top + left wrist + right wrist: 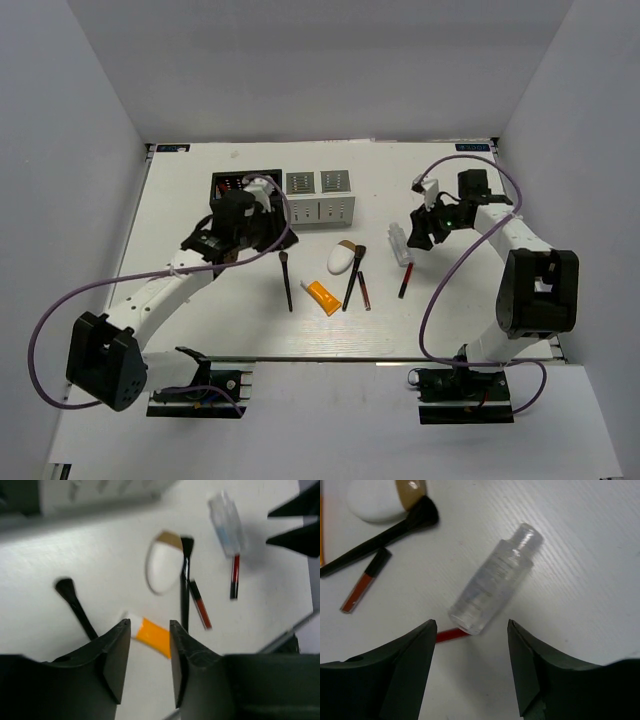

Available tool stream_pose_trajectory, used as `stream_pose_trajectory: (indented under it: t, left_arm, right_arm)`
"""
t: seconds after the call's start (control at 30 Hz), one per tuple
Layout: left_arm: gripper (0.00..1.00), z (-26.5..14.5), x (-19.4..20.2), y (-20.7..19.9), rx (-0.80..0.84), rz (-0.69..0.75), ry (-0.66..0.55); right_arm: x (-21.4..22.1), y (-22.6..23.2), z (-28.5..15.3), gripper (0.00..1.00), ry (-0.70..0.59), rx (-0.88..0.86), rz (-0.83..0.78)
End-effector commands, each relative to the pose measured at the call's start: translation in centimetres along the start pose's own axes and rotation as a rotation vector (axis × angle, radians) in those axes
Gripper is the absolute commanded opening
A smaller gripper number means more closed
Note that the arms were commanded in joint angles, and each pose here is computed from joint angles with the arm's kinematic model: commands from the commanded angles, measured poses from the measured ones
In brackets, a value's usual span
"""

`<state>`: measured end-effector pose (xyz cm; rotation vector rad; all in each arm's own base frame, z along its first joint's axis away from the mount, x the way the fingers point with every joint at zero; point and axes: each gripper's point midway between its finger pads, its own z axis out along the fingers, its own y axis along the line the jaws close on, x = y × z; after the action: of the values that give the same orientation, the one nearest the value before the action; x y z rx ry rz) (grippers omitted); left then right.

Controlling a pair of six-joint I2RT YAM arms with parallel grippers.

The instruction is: Organize the makeup

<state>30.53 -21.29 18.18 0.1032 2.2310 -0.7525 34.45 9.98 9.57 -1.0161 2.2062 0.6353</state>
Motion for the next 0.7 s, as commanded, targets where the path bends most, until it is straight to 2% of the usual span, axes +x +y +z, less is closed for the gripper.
stream_pose_trajectory:
  t: [0.0,0.07,0.17,0.27,0.4,0.53,0.67]
  left_arm:
    - [0.51,0.1,3.5,-2.0,0.016,-0.071,0.112]
    - [0.54,0.5,4.2,-2.6,0.000,-0.049,0.118]
    - [0.56,1.3,4.2,-3.6,-0.007,-0.022,0.113]
    - [0.58,2.6,4.5,-4.7,-0.028,-0.018,0.124]
    - [0.58,4.4,5.0,-6.2,-0.051,-0.059,0.142]
    - [0.59,6.5,5.6,-8.0,-0.075,-0.088,0.159]
    - [0.59,9.0,5.9,-11.7,-0.102,-0.111,0.224]
  right_arm:
    - [-1.3,3.9,0.0,0.66,-0.003,-0.108,-0.017]
    - [-1.6,6.2,0.7,0.67,0.030,-0.145,-0.018]
    - [-1.1,6.5,1.3,0.66,0.081,-0.074,0.027]
    - [-0.7,5.6,1.1,0.61,0.113,0.044,0.173]
    - [-0.4,5.2,0.2,0.54,0.127,0.140,0.248]
    - [0.9,4.5,-0.7,0.52,0.157,0.237,0.306]
    - [2.6,3.9,-1.3,0.51,0.189,0.313,0.355]
